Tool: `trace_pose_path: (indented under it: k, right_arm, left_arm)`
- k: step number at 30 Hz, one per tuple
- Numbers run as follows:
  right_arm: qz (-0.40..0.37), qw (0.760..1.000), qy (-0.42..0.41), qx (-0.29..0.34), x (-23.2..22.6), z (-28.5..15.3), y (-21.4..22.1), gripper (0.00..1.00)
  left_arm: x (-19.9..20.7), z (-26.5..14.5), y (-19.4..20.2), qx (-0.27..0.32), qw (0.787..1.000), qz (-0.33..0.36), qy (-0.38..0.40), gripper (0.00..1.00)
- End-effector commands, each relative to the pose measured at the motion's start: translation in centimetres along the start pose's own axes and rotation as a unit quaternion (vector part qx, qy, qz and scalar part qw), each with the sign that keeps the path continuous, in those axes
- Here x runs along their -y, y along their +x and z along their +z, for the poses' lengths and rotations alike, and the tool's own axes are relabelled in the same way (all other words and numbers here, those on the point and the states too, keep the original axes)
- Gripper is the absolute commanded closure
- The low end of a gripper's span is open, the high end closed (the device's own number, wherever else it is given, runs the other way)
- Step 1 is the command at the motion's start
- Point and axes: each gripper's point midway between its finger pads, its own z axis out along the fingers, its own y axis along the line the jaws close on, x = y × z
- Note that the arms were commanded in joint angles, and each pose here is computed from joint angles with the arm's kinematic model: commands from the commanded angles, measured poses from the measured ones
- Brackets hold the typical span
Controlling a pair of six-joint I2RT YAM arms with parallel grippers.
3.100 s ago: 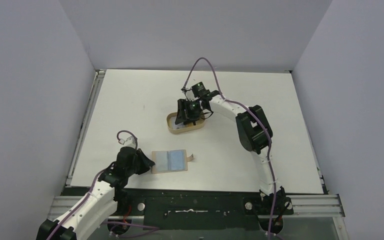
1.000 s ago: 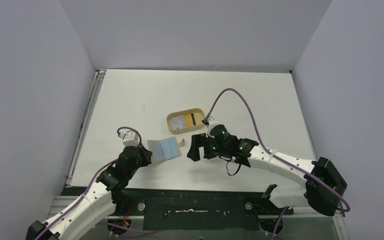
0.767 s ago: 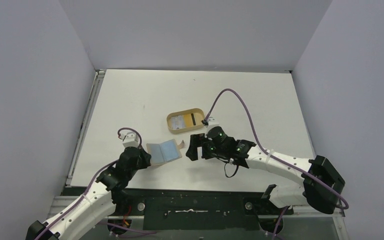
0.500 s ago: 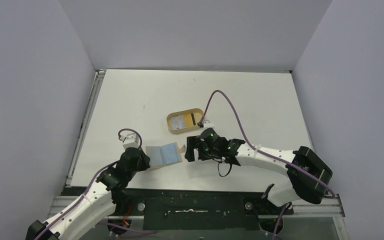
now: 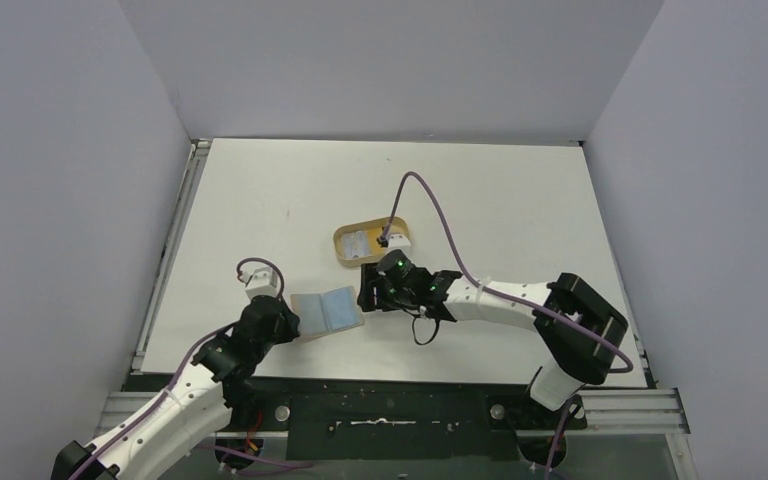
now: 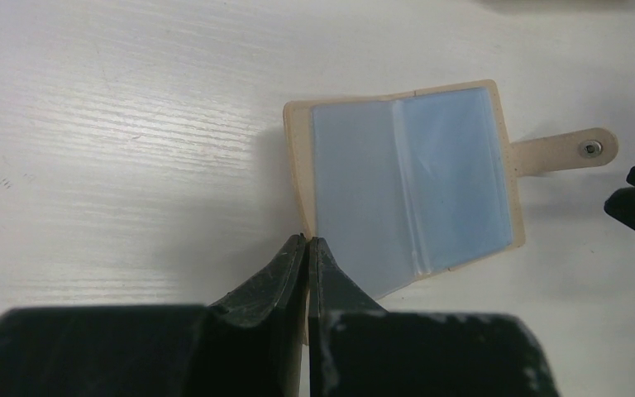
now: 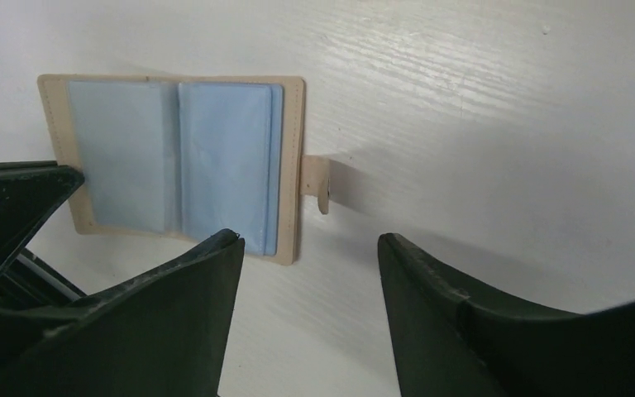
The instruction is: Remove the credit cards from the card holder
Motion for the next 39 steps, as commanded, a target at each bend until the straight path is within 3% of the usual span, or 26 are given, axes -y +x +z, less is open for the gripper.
trace_pose_path:
  k: [1, 9, 19, 24, 39]
  right_arm:
    - [0.023, 0.998, -0.006, 0.058, -1.3, 1.2, -3.6, 0.43]
    - [0.031, 0.998, -0.014, 0.056, -1.4, 2.7, -3.6, 0.73]
    - [0.042, 0.998, -0.019, 0.053, -0.8, 3.5, -3.9, 0.84]
    - [0.041, 0.998, -0.019, 0.049, -0.6, 3.6, -3.8, 1.0]
    - [0.042, 0.998, -0.037, 0.033, -0.5, 3.5, -2.8, 1.0]
  left_arm:
    - [1.6, -0.4, -1.9, 0.02, 1.0, -0.009, 0.02, 1.0]
    - [1.6, -0.3, -1.7, 0.014, 1.0, -0.008, 0.018, 1.0]
    - [1.6, -0.2, -1.6, 0.008, 1.0, -0.007, 0.015, 1.0]
    - [1.9, -0.2, -1.7, 0.004, 1.0, -0.002, 0.018, 1.0]
    - [5.8, -1.7, -3.3, -0.025, 0.997, -0.016, 0.074, 1.0]
